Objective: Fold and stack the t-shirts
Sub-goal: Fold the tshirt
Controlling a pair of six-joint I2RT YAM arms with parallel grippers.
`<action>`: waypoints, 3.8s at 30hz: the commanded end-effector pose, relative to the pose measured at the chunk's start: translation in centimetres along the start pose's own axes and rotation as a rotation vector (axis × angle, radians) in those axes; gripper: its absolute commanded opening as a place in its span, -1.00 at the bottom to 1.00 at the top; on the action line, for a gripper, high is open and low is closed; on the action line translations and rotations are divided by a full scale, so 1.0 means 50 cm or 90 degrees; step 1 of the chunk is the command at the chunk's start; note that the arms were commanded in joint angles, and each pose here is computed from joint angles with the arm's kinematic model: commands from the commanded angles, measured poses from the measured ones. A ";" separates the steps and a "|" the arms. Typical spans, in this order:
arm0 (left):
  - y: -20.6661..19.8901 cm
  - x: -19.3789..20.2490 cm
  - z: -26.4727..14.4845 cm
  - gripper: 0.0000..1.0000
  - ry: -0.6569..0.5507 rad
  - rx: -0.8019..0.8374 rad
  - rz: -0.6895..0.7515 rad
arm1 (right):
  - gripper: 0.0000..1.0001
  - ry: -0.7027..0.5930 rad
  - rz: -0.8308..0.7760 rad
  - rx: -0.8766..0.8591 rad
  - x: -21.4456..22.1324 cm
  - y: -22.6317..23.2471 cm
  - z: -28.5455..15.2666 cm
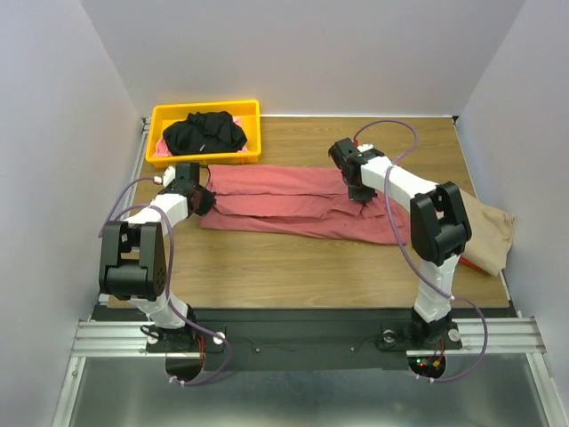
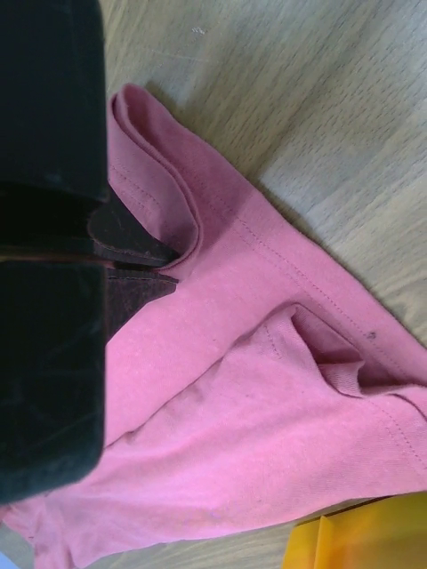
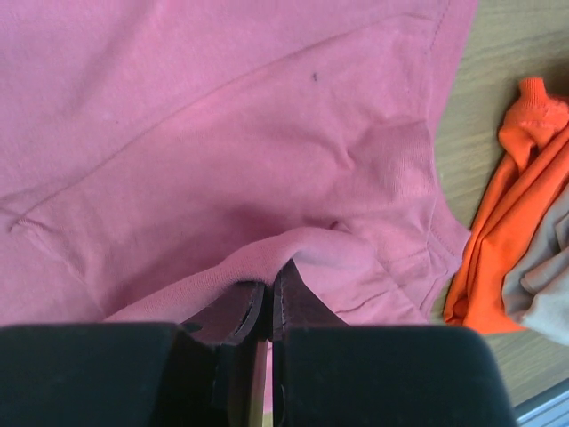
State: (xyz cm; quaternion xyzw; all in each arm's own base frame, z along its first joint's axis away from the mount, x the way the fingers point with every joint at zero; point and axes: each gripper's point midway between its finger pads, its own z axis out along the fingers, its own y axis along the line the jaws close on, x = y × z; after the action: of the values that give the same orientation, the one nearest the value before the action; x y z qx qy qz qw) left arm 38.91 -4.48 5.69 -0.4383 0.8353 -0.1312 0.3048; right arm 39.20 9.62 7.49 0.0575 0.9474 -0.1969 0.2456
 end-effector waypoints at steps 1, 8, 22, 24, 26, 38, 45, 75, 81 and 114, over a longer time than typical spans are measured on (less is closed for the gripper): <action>-0.042 -0.050 -0.006 -1.00 -0.046 0.025 -0.008 | -0.99 -0.048 0.025 0.008 -0.062 0.000 -0.003; -0.051 -0.067 -0.011 -0.07 -0.060 0.031 -0.012 | -0.54 -0.058 0.028 0.009 -0.083 0.014 0.009; -0.099 -0.108 -0.052 0.97 -0.088 0.087 -0.003 | 0.50 -0.106 0.105 0.003 -0.141 -0.019 0.019; -0.108 -0.101 -0.067 0.97 -0.081 0.108 0.016 | 0.65 -0.098 0.105 -0.039 -0.119 -0.018 -0.003; -0.109 -0.091 -0.076 0.97 -0.075 0.119 0.028 | 0.75 -0.088 0.104 -0.072 -0.085 -0.025 -0.023; -0.144 0.108 -0.071 0.97 0.036 0.198 0.165 | 0.68 -0.073 0.094 -0.252 0.032 -0.004 -0.092; -0.135 0.132 -0.014 0.97 0.063 0.169 0.190 | 0.14 -0.042 0.070 -0.202 0.050 0.008 -0.028; -0.052 0.125 0.018 0.97 0.071 0.110 0.188 | 0.81 -0.144 0.162 -0.036 -0.178 -0.043 0.071; -0.067 0.115 -0.005 0.97 0.059 0.131 0.182 | 1.00 -0.113 0.162 -0.212 -0.134 0.003 -0.014; 0.029 0.064 -0.154 0.97 -0.046 0.085 0.177 | -0.28 -0.040 0.157 -0.398 -0.049 0.133 -0.011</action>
State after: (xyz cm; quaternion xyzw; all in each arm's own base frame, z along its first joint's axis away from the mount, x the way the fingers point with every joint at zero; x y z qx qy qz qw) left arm 32.03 -7.59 9.18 -0.3010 0.8699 -0.1439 0.3633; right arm 40.01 15.28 4.52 0.0811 0.9552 0.1209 0.2575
